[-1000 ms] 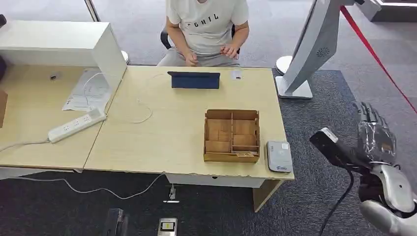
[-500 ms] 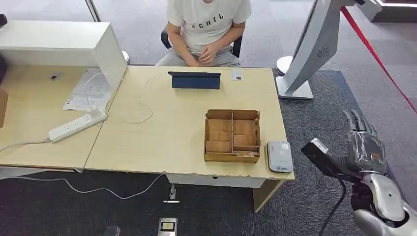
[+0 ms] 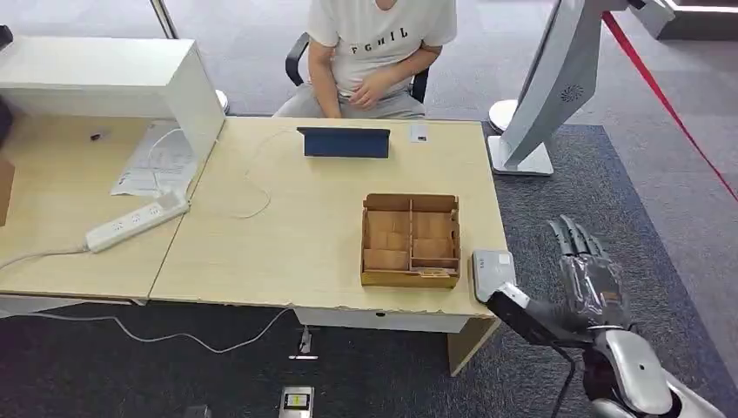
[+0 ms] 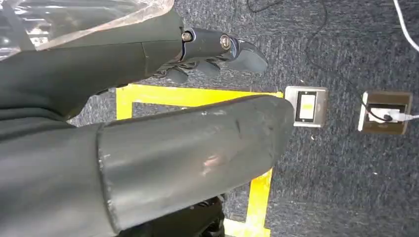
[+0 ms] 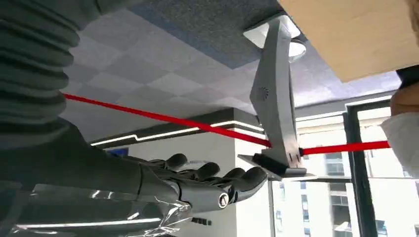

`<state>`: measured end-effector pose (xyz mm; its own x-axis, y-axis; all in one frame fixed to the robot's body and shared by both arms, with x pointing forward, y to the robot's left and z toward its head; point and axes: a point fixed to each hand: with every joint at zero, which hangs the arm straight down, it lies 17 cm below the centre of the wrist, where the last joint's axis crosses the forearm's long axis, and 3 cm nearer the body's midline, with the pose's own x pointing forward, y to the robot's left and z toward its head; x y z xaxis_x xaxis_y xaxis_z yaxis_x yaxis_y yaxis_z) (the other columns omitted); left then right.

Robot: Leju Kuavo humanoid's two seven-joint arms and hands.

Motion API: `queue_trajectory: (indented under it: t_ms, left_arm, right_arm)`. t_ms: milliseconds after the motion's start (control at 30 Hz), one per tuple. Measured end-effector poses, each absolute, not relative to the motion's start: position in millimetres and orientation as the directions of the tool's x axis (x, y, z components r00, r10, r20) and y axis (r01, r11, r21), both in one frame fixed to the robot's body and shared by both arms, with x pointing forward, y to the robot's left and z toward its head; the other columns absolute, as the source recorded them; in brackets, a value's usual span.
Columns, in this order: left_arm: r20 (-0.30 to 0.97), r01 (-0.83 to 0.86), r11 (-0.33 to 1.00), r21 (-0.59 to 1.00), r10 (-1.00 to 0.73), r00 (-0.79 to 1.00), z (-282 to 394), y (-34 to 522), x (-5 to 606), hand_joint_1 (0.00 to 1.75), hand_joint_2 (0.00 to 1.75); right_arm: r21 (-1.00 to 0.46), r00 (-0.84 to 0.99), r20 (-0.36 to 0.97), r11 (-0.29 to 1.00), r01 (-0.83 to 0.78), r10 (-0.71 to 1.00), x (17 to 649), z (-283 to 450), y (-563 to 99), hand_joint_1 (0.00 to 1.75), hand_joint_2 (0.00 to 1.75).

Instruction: Pass the card to the sensor for recognition and then transmit it.

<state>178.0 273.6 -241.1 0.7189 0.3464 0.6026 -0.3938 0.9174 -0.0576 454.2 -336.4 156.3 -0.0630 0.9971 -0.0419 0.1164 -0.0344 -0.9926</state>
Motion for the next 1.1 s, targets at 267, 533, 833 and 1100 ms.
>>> queue_trajectory:
  t_ms: [267, 533, 833, 1100]
  left_arm:
    - [0.588, -0.388, 0.921, -0.037, 0.334, 0.737, -244, 273, 172, 0.00, 0.00]
    - [0.576, -0.373, 0.927, -0.035, 0.323, 0.751, -246, 270, 169, 0.00, 0.00]
    - [0.570, -0.351, 0.935, -0.044, 0.312, 0.760, -246, 264, 172, 0.00, 0.00]
    - [0.568, -0.347, 0.937, -0.047, 0.311, 0.762, -245, 262, 178, 0.00, 0.00]
  right_arm:
    - [-0.993, -0.137, -0.062, -0.048, 0.107, 0.989, 446, 151, -290, 0.00, 1.75]
    - [-0.994, -0.203, -0.051, -0.030, 0.104, 0.978, 442, 149, -253, 0.00, 1.75]
    - [-0.996, -0.231, -0.035, -0.017, 0.083, 0.972, 441, 142, -225, 0.00, 1.75]
    - [-0.999, -0.229, -0.035, -0.026, 0.044, 0.973, 450, 131, -209, 0.00, 1.75]
